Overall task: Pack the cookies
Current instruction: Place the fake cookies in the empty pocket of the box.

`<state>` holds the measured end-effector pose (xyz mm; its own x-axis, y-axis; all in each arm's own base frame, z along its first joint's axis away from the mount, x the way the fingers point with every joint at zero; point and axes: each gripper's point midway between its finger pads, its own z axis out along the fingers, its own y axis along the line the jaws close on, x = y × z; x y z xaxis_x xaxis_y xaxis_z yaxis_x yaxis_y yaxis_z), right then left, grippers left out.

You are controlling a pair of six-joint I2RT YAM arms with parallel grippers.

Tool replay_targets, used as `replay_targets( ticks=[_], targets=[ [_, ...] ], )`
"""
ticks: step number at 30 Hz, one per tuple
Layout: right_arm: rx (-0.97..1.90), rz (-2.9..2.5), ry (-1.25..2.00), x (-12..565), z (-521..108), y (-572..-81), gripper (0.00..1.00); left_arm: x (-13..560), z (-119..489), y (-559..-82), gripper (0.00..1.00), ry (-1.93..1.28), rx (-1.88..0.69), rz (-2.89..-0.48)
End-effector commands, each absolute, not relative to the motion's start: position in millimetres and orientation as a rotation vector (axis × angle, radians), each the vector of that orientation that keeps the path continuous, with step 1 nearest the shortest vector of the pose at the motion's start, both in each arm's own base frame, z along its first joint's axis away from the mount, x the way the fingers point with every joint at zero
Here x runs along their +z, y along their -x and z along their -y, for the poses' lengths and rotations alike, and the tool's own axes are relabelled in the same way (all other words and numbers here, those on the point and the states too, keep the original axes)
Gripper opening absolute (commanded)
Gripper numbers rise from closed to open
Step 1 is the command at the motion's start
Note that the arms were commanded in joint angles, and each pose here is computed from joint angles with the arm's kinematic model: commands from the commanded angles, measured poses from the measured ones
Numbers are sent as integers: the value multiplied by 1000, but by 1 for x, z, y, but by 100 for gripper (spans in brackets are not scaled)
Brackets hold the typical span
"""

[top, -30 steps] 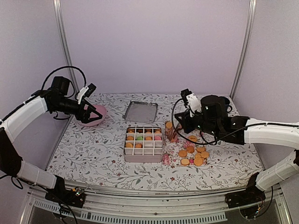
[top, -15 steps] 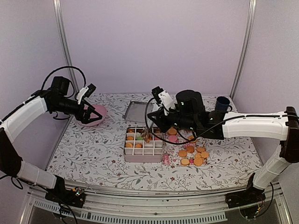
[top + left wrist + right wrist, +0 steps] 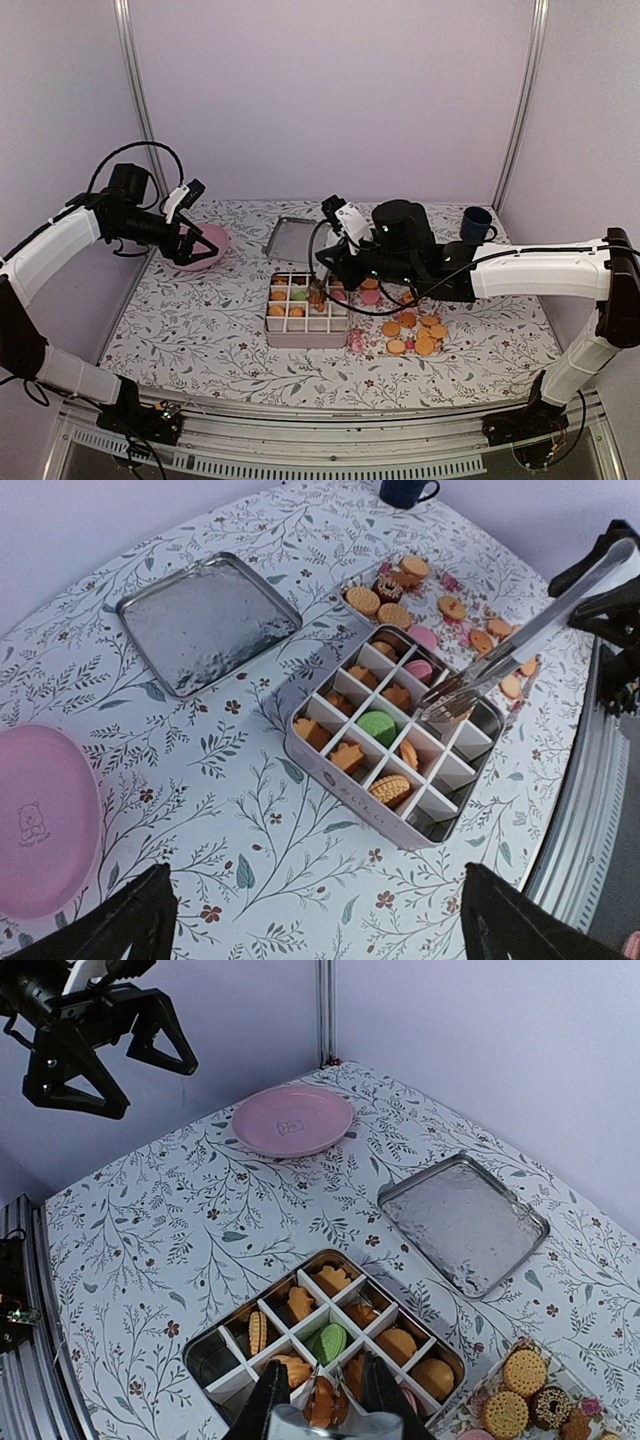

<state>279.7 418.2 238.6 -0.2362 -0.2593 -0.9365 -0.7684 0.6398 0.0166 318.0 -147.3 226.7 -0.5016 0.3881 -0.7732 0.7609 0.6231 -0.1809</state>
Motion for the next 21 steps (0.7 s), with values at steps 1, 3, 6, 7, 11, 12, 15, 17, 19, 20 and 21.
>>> replay_targets(
  ticks=[1, 3, 6, 7, 11, 12, 15, 17, 19, 20, 21],
  targets=[
    [611, -1750, 819, 249, -419, -277, 24, 238, 145, -318, 99, -889, -669, -2107],
    [611, -1750, 819, 248, -418, -277, 30, 238, 145, -318, 99, -890, -670, -2107],
    [610, -1739, 812, 254, -417, -277, 32, 239, 146, -317, 99, -892, -676, -2104],
    [608, -1735, 808, 257, -416, -277, 32, 239, 146, -317, 99, -892, -676, -2105],
    [597, -1714, 788, 269, -412, -279, 32, 239, 146, -318, 99, -892, -677, -2108],
    [596, -1705, 779, 275, -409, -279, 32, 238, 146, -319, 99, -892, -678, -2109],
    [586, -1684, 745, 292, -398, -279, 31, 240, 147, -318, 99, -894, -683, -2103],
    [572, -1680, 720, 302, -386, -280, 30, 241, 147, -319, 99, -895, -682, -2100],
    [554, -1680, 690, 308, -372, -282, 30, 242, 147, -319, 99, -895, -679, -2098],
    [543, -1684, 674, 310, -364, -282, 30, 242, 147, -320, 99, -895, -678, -2099],
    [531, -1685, 651, 314, -353, -283, 29, 241, 147, -320, 99, -894, -679, -2101]
  ],
)
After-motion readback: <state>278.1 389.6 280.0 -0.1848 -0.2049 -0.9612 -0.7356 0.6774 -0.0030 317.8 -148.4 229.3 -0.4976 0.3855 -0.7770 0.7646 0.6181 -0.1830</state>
